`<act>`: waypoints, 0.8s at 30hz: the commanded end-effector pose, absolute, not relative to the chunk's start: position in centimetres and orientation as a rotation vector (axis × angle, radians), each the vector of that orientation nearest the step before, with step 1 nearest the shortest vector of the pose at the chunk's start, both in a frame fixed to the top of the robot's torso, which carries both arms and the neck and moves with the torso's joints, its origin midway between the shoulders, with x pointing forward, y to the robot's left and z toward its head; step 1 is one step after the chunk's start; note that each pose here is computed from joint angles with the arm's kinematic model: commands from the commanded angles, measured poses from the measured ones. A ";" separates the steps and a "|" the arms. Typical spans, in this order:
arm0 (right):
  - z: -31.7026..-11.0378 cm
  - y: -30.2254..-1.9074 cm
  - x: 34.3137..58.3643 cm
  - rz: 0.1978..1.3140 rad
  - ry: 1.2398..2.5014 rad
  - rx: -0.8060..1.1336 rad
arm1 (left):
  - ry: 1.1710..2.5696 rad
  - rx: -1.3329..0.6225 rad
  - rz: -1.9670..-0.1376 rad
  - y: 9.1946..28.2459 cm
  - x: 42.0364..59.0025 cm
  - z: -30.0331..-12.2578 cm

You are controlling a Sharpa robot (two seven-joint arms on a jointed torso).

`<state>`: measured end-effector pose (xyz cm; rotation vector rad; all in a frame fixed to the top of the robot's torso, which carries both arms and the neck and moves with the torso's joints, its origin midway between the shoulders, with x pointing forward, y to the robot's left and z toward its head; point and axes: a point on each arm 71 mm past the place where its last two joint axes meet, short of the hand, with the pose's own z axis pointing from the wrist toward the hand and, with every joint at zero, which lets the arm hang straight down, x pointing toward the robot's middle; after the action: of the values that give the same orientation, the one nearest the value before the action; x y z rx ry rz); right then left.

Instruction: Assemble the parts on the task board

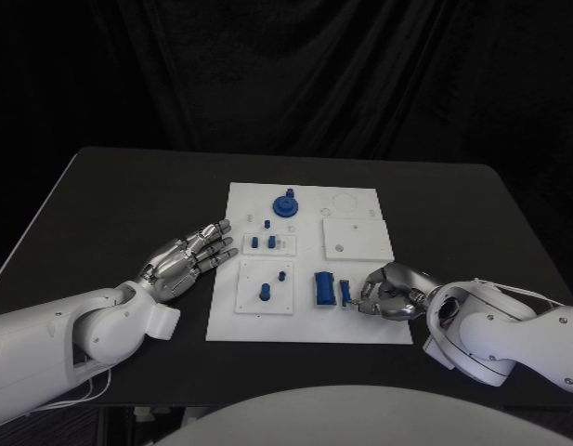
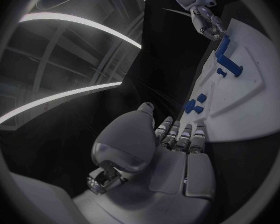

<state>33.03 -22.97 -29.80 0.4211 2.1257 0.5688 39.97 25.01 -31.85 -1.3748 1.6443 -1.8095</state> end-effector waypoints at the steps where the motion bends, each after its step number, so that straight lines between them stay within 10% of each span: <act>1: -30.0 -22.9 33.0 0.553 2.143 0.408 | 1.651 -1.378 -1.810 24.9 39.8 -32.1; 24: -30.6 -22.6 33.7 0.554 2.146 0.388 | 1.653 -1.379 -1.814 24.8 39.8 -32.1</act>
<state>33.79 -22.56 -30.44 0.3985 2.1333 0.5614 40.00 24.92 -31.91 -1.3744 1.6450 -1.8116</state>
